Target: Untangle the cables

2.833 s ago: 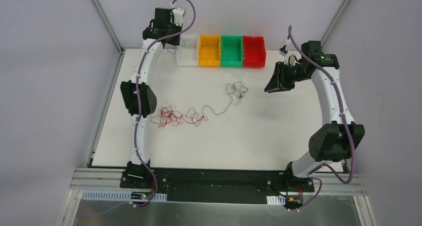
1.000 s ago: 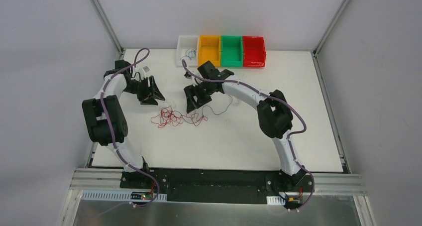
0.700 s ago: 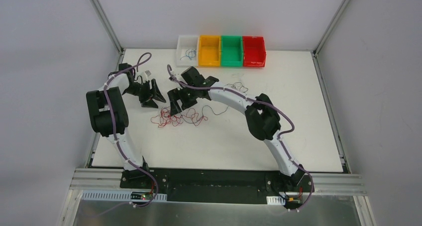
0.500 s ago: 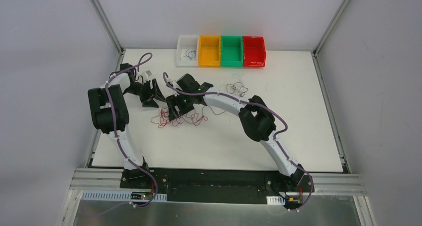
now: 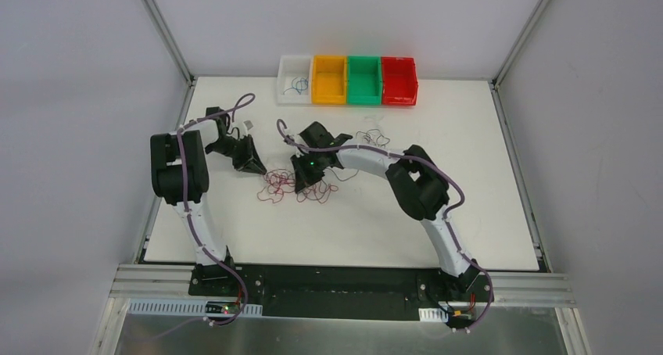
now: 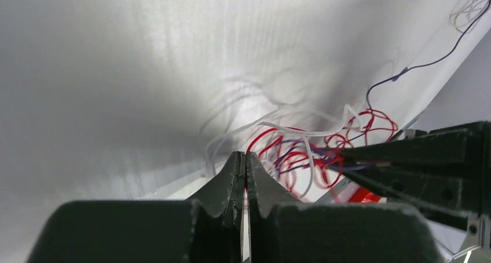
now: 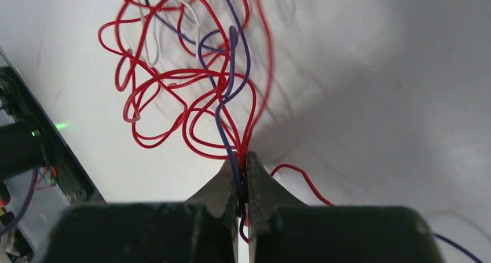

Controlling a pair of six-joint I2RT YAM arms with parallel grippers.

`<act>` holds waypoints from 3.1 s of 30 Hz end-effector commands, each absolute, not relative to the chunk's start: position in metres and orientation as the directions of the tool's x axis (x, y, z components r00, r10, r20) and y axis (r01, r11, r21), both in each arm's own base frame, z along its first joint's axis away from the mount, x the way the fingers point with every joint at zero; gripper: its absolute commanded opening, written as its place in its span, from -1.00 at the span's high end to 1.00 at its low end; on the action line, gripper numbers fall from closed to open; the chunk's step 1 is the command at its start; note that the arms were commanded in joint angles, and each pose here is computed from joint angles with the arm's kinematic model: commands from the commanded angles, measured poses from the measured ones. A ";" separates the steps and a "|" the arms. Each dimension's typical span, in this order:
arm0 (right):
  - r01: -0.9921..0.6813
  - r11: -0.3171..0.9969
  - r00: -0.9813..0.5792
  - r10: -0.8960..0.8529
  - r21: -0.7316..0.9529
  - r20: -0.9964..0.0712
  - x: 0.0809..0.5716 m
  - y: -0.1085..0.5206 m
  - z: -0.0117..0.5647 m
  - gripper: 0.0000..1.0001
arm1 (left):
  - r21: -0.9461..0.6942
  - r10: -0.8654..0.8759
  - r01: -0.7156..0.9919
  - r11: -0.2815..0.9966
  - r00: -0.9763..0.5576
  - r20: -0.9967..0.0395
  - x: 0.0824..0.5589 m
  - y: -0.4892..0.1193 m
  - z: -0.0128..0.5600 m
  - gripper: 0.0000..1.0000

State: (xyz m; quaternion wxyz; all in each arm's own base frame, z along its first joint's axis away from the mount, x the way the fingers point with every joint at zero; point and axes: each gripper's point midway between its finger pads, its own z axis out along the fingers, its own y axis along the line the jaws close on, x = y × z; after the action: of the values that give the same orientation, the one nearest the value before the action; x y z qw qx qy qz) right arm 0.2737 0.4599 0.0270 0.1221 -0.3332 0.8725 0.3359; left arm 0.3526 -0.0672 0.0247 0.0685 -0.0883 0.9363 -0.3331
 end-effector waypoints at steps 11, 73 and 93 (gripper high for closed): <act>-0.662 0.616 -0.739 -0.631 0.427 -0.235 0.220 0.268 0.050 1.00 | -0.553 -0.377 -0.159 0.818 -0.873 -0.308 0.391 0.032 0.080 1.00; -0.585 0.770 -0.806 -0.586 0.253 -0.082 0.198 0.079 0.056 1.00 | -0.605 -0.383 -0.029 0.796 -0.798 -0.465 0.453 0.081 0.152 1.00; -0.563 0.792 -0.825 -0.557 0.238 -0.098 0.199 0.045 0.068 1.00 | -0.447 -0.383 -0.171 0.878 -0.810 -0.444 0.421 0.161 0.107 1.00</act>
State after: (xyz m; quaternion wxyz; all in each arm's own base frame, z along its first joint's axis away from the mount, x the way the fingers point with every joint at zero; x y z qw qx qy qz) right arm 0.2049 0.0454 0.0551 0.0097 -0.2851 0.9504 0.1238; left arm 0.4251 0.1742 0.1123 0.2806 -0.1778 0.9234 -0.1923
